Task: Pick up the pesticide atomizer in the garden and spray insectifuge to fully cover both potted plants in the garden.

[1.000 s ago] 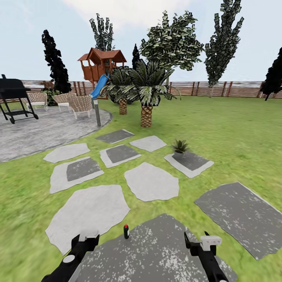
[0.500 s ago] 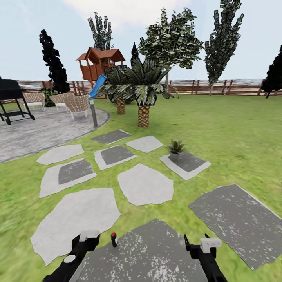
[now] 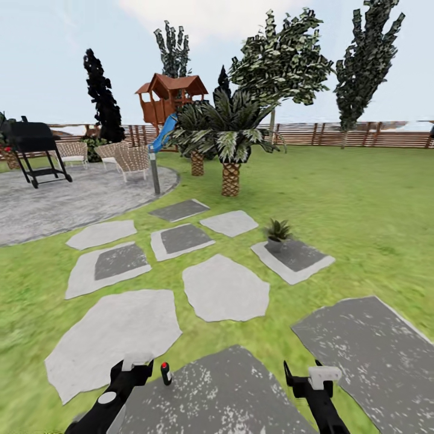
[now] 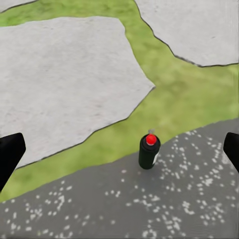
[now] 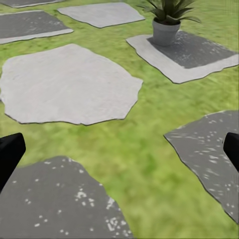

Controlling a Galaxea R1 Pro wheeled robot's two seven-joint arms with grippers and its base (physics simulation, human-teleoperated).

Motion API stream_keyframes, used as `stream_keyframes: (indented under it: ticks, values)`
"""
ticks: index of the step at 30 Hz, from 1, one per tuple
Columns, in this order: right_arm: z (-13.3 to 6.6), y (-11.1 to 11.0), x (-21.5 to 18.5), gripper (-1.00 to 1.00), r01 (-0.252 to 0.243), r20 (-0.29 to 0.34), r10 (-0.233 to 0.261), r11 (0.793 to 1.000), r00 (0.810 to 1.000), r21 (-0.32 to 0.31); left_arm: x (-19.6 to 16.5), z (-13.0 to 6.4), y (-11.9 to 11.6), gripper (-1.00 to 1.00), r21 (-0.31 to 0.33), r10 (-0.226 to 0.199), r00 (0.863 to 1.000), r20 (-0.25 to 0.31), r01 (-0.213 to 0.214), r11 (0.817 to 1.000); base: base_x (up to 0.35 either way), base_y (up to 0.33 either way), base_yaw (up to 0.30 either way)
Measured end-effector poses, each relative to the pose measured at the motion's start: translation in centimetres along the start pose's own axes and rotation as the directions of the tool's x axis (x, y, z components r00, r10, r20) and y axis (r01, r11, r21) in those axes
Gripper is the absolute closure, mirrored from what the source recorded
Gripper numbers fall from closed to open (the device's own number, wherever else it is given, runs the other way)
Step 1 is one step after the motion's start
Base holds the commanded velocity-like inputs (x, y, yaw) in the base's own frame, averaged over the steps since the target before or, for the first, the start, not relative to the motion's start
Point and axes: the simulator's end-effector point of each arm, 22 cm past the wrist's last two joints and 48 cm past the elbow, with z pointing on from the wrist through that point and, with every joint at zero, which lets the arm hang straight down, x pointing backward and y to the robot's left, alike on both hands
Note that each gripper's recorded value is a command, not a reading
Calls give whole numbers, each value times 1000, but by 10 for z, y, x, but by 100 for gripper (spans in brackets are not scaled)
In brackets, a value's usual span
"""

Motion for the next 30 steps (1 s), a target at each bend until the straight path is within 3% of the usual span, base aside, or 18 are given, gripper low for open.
stream_keyframes:
  ticks: [13,24,30]
  values:
    - [0,0,0,-100,0,0,0,1000,1000,0,-4,1,0,-100,0,-1,1000,6,1,1000,181,-258,209]
    - [0,1,0,-100,0,1,0,1000,1000,-3,-9,2,-1,-100,1,1,1000,16,-1,1000,79,-77,0]
    - [0,1,0,-100,1,0,-1,1000,1000,-2,-9,2,-2,-100,5,8,1000,15,-8,1000,2,-1,-241]
